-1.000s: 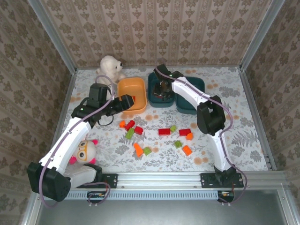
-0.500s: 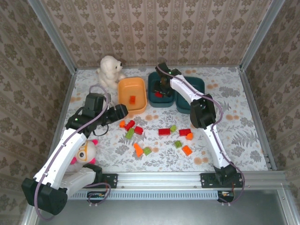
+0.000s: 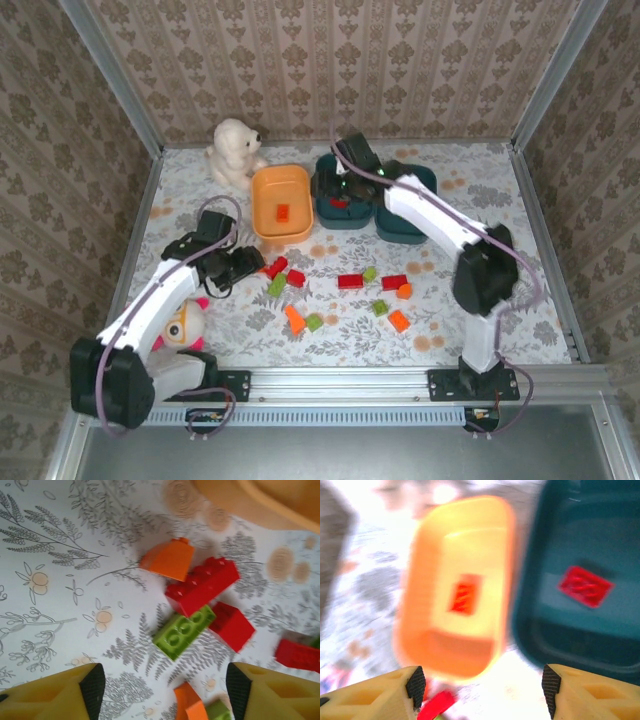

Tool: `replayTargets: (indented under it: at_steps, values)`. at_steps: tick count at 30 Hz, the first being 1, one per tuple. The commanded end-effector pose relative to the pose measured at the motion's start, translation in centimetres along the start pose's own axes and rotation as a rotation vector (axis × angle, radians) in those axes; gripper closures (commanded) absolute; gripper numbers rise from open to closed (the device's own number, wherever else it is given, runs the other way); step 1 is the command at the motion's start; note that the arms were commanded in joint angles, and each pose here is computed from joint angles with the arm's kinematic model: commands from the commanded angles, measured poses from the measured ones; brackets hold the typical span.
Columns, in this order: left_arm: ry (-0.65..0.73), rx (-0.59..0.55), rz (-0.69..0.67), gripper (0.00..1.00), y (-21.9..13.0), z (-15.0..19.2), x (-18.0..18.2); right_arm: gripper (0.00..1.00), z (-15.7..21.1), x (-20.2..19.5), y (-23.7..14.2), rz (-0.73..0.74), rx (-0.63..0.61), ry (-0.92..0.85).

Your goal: Sort the legos into containers by color

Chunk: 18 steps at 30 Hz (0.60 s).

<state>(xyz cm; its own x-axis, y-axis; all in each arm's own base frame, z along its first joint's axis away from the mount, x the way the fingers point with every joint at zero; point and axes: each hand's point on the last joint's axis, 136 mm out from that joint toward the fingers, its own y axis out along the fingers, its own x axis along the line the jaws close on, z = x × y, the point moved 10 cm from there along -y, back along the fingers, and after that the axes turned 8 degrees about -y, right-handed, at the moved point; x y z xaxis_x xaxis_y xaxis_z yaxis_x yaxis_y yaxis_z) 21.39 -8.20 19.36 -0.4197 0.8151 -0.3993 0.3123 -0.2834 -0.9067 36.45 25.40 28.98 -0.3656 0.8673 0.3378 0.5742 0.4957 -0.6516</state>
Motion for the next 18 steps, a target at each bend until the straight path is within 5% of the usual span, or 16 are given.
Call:
replayTargets:
  at_steps: [1, 9, 18]
  values:
    - [0.038, 0.005, -0.014, 0.35, 1.3, -1.3, -0.7, 0.32, 1.8, 1.6, -2.3, -0.156, -0.154, -0.075]
    - [0.175, 0.024, -0.074, 0.35, 4.5, -3.2, -1.7, 0.31, 7.9, 0.2, -6.3, -0.163, -0.093, -0.034]
    - [0.254, 0.062, -0.094, 0.37, 6.9, -4.3, -2.9, 0.32, 8.5, -0.1, -8.8, -0.158, -0.094, -0.038]
